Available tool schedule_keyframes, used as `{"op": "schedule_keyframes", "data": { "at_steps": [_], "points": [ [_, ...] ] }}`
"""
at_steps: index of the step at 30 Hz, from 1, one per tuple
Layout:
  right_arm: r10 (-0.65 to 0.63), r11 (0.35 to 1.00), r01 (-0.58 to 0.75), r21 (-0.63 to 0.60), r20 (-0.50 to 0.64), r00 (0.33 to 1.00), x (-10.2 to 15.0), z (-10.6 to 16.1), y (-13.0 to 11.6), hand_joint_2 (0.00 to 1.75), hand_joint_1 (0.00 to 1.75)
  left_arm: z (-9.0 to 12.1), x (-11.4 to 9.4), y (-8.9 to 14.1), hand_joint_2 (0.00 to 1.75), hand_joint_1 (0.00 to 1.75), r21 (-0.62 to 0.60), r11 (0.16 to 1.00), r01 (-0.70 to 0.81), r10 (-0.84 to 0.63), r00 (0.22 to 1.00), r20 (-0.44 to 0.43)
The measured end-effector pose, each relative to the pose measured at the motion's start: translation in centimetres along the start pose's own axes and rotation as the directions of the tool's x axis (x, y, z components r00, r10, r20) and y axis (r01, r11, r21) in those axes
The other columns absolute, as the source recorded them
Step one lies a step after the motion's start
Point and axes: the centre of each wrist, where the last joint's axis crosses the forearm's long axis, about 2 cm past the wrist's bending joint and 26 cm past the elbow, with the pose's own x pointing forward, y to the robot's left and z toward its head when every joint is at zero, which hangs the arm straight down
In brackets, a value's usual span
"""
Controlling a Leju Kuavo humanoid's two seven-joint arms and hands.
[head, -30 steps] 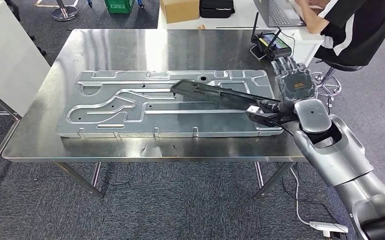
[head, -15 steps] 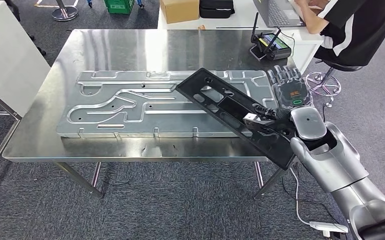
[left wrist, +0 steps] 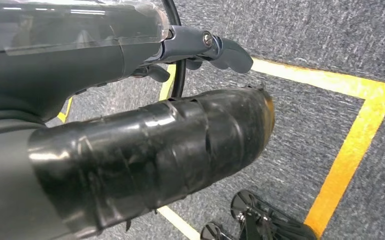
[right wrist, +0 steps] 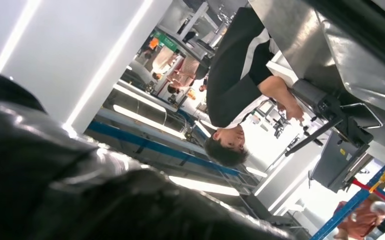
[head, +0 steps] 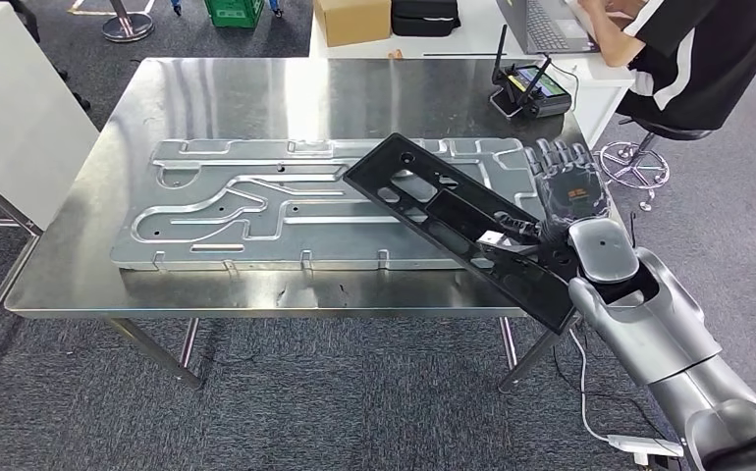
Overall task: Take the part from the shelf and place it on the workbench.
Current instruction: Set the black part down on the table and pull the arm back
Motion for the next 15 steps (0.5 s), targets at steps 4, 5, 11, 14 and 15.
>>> {"op": "schedule_keyframes", "data": {
  "at_steps": [4, 5, 11, 14, 15],
  "points": [
    [-0.001, 1.0, 0.001, 0.002, -0.002, 1.0, -0.04, 0.08, 0.1, 0.0, 0.0, 0.0, 0.0, 0.0, 0.0, 0.0, 0.0, 1.0, -0.001, 0.001, 1.0, 0.003],
    [-0.001, 1.0, 0.001, 0.002, -0.002, 1.0, -0.04, 0.09, 0.11, 0.0, 0.0, 0.0, 0.0, 0.0, 0.0, 0.0, 0.0, 1.0, -0.001, 0.001, 1.0, 0.003],
    [-0.003, 1.0, 0.003, 0.002, -0.002, 1.0, -0.01, 0.12, 0.16, 0.0, 0.0, 0.0, -0.01, 0.0, 0.0, 0.0, 0.0, 1.0, -0.001, 0.001, 1.0, 0.003],
    [-0.005, 1.0, 0.005, 0.003, -0.004, 1.0, -0.03, 0.19, 0.27, 0.0, 0.0, 0.0, 0.0, 0.0, 0.0, 0.0, -0.003, 1.0, -0.001, 0.001, 1.0, 0.004],
    [-0.005, 1.0, 0.005, 0.005, -0.005, 1.0, -0.06, 0.25, 0.36, 0.0, 0.0, 0.0, -0.01, 0.0, 0.0, 0.0, -0.004, 1.0, -0.001, 0.001, 1.0, 0.005]
  ]
}}
